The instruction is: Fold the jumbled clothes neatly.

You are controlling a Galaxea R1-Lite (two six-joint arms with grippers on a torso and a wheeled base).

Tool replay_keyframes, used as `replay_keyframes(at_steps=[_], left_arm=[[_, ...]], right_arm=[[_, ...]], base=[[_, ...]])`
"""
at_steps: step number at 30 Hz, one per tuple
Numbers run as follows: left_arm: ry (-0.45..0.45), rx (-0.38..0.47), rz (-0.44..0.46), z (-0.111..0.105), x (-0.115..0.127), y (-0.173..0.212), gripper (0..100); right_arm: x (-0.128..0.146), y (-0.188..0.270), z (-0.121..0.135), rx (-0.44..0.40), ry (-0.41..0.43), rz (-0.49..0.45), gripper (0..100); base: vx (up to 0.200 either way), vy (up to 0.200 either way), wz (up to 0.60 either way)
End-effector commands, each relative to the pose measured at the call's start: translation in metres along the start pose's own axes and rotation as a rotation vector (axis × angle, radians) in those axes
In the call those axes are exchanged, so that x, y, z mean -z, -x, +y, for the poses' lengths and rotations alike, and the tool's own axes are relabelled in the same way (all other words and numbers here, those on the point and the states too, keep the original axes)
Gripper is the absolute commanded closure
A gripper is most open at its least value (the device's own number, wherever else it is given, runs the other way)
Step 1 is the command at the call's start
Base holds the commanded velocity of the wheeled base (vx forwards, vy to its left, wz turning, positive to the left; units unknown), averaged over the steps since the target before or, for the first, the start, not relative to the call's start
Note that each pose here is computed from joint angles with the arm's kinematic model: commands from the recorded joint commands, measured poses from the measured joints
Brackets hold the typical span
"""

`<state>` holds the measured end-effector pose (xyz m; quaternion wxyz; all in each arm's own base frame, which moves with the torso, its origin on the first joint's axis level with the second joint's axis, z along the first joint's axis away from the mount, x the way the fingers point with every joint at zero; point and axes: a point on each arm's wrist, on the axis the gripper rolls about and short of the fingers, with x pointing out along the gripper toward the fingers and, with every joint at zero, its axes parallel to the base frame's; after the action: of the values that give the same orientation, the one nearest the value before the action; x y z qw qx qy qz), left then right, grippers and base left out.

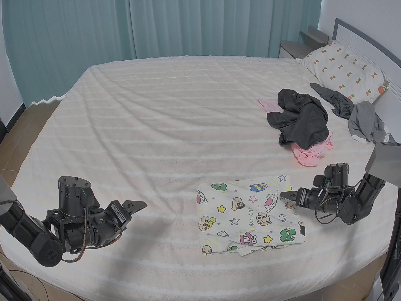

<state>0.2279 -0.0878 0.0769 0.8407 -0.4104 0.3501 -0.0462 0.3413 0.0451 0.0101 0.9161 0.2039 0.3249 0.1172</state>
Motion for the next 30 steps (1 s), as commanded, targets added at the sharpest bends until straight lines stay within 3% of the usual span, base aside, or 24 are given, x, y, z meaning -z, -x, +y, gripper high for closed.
replay_keyframes(at_steps=[1, 10, 18, 19, 30], left_arm=[[0.000, 0.001, -0.001, 0.000, 0.000, 0.000, 0], [0.001, -0.007, 0.004, 0.001, 0.000, -0.002, 0], [0.001, -0.009, 0.004, 0.001, 0.001, -0.002, 0], [0.002, -0.010, 0.003, 0.002, 0.000, -0.002, 0], [0.002, -0.011, 0.004, 0.002, 0.000, -0.003, 0]], right_arm=[[0.002, -0.003, 0.000, -0.003, 0.002, 0.007, 0], [0.002, -0.007, 0.014, -0.039, 0.028, 0.009, 0], [0.007, -0.018, 0.010, -0.033, 0.024, 0.034, 0], [0.007, -0.019, 0.010, -0.031, 0.021, 0.037, 100], [-0.002, -0.012, 0.000, -0.006, 0.002, -0.004, 100]], base=[[0.000, 0.000, 0.00], [0.000, 0.000, 0.00], [0.000, 0.000, 0.00], [0.000, 0.000, 0.00], [0.000, 0.000, 0.00]])
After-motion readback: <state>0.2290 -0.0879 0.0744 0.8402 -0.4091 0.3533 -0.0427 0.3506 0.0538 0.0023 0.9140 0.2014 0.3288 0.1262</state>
